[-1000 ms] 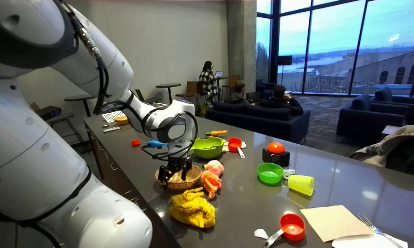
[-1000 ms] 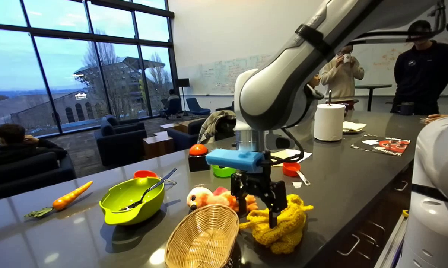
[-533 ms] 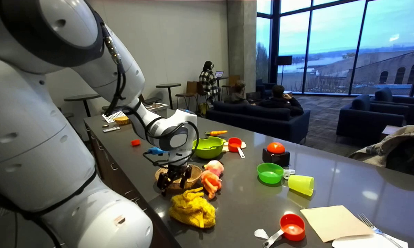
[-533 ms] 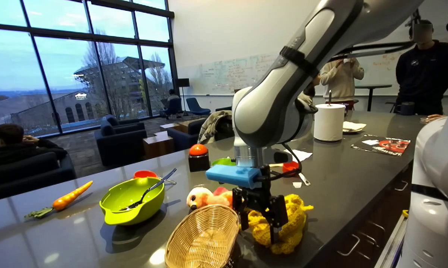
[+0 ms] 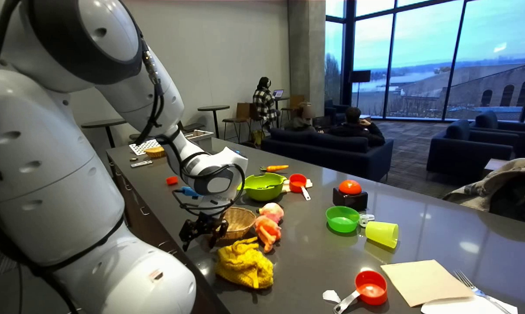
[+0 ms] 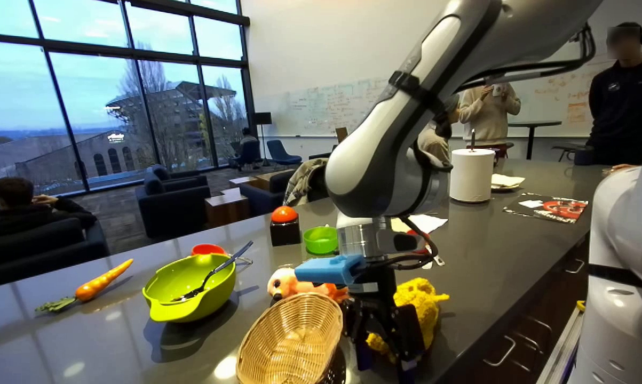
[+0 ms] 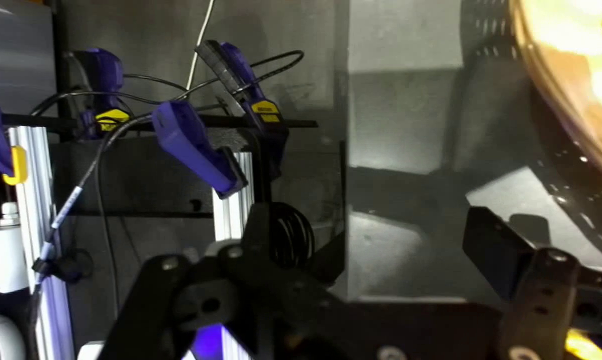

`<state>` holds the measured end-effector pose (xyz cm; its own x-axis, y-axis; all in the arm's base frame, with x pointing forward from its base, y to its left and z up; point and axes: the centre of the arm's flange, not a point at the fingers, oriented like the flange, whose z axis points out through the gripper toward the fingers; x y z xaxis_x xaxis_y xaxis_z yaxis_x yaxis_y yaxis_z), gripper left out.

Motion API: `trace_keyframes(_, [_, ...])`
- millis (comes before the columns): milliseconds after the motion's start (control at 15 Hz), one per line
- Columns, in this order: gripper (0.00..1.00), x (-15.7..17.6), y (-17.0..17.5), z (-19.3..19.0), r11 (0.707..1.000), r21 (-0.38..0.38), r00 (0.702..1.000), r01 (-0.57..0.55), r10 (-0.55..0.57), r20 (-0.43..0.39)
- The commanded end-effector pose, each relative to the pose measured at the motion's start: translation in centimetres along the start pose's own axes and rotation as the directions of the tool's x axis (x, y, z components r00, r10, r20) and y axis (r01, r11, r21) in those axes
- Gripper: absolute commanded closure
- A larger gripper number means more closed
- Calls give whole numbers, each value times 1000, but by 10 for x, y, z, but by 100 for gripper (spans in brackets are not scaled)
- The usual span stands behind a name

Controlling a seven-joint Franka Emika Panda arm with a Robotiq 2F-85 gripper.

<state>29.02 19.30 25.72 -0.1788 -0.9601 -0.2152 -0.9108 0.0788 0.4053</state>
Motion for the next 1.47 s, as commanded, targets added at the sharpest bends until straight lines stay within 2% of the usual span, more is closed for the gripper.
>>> trace_keyframes(0, [0, 28, 49, 26, 996, -63, 998, -63, 63, -4])
trace_keyframes(67, [0, 30, 50, 26, 994, -57, 996, -88, 87, -23])
trace_keyframes(267, [0, 40, 51, 25, 983, 32, 981, -180, 182, -72])
trace_keyframes(467, [0, 43, 45, 22, 973, 81, 970, -218, 225, -97])
trace_keyframes(733, [0, 47, 42, 16, 964, 88, 957, -252, 262, -128])
trace_keyframes(1133, [0, 49, 39, 1, 943, 52, 934, -327, 332, -132])
trace_keyframes(1400, [0, 59, 19, -5, 916, 83, 907, -393, 401, -129])
